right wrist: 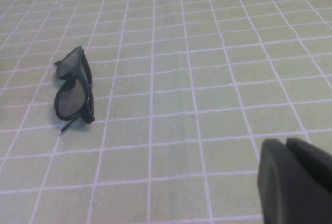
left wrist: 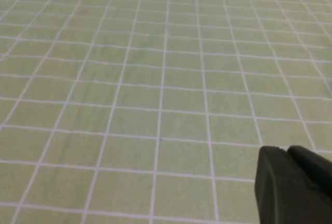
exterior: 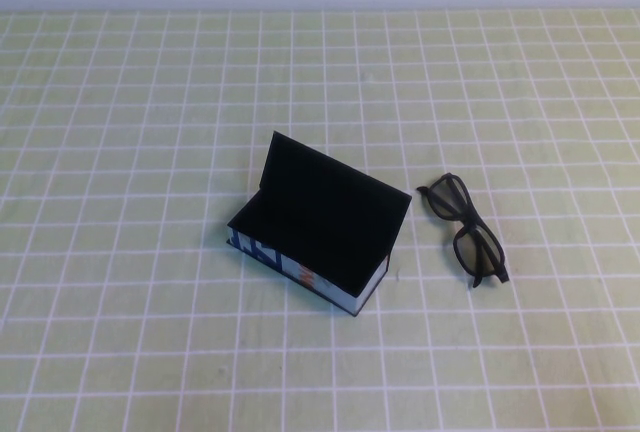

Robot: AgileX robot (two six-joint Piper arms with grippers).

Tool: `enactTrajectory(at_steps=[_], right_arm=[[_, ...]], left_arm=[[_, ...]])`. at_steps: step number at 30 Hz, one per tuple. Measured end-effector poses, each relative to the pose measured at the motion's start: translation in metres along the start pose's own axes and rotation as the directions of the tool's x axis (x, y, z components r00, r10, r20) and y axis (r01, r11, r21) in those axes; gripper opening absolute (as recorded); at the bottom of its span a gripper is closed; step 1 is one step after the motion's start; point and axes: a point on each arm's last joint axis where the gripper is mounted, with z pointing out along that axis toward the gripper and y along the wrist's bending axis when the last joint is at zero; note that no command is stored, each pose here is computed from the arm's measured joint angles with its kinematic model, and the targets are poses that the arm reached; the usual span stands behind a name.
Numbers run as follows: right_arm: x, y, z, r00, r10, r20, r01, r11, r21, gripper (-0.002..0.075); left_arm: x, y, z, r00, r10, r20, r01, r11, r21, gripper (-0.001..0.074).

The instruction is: Take glasses out of glasses case

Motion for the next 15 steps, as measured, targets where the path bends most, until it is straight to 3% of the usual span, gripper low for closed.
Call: enactTrajectory(at_steps=[15], right_arm=[[0.0001, 0.0, 0.0, 1.0, 0.0, -0.002, 0.0, 1.0, 0.0, -0.0018]], left_arm=[[0.0003, 0.004, -0.0003, 1.0, -0.008, -0.007, 0.008, 0.999, -0.044, -0.0004]])
